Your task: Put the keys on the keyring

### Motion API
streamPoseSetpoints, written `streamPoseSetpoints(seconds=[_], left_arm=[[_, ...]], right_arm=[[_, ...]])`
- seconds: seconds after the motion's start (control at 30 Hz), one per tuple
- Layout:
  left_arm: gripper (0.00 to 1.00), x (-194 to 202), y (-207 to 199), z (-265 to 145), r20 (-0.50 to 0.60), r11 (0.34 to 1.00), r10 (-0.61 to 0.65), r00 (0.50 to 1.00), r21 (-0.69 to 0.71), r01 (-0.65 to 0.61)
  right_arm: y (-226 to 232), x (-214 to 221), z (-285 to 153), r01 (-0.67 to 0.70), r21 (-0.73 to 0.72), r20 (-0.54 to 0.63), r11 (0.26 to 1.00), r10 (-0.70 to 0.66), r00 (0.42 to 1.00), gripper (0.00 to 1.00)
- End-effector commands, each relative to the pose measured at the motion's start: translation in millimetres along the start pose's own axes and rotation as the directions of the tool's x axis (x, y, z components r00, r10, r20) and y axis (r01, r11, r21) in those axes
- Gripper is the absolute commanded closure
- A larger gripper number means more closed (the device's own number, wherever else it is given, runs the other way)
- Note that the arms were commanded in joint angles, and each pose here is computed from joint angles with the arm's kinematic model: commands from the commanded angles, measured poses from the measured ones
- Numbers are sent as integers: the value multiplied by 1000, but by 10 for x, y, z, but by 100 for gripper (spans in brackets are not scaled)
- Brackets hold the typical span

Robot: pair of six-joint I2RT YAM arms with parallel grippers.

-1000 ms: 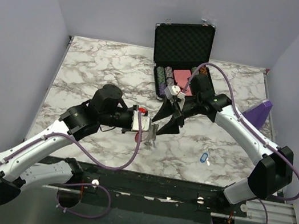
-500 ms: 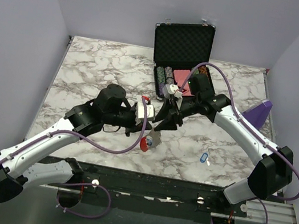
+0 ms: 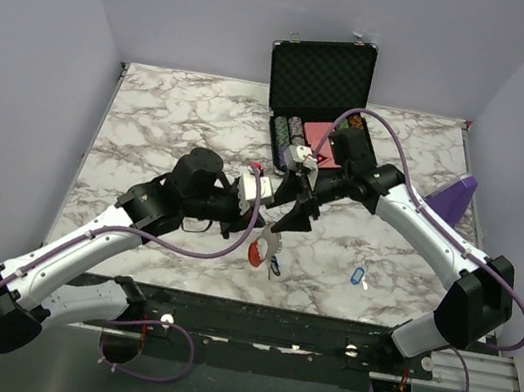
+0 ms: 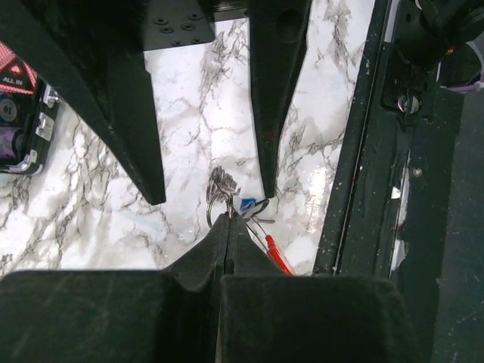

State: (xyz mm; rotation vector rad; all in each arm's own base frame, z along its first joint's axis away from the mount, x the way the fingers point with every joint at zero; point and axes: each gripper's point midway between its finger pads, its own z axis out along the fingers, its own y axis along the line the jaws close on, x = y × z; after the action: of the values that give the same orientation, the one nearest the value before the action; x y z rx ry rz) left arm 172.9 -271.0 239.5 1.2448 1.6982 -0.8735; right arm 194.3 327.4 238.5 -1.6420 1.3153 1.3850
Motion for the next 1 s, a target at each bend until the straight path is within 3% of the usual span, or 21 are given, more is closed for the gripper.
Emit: streamPoseSetpoints(seconds=[0.0,0.1,0.17,0.37,0.5,0.7,0.97], left_arm=[[100,-40,-63,-113,72,979,205,976,5,-206],[100,28,-131,-215,117,918,395,911,0,-398],[100,-7,-124,-277,124,894,447,886,-20,-449],[100,16,-159,-303,98,875,479,872,20,-483],[100,110,-247,-308,125,819,561,819,60,-570],[100,166,-306,-408,102,720,677,729,114,-684],[100,166,-328,-468,31,656,735,677,217,-722]], right_arm=[[16,-99,-33,58,9,-11,998,-58,998,30],[51,-1,-25,74,-12,-37,997,-74,997,29],[21,66,-21,74,-4,-54,997,-74,996,30],[43,141,33,56,-33,-36,998,-57,998,37],[61,178,88,27,-58,-19,998,-28,999,38],[192,259,223,-18,-155,8,988,19,1000,22],[331,282,371,-46,-247,24,968,54,998,21]])
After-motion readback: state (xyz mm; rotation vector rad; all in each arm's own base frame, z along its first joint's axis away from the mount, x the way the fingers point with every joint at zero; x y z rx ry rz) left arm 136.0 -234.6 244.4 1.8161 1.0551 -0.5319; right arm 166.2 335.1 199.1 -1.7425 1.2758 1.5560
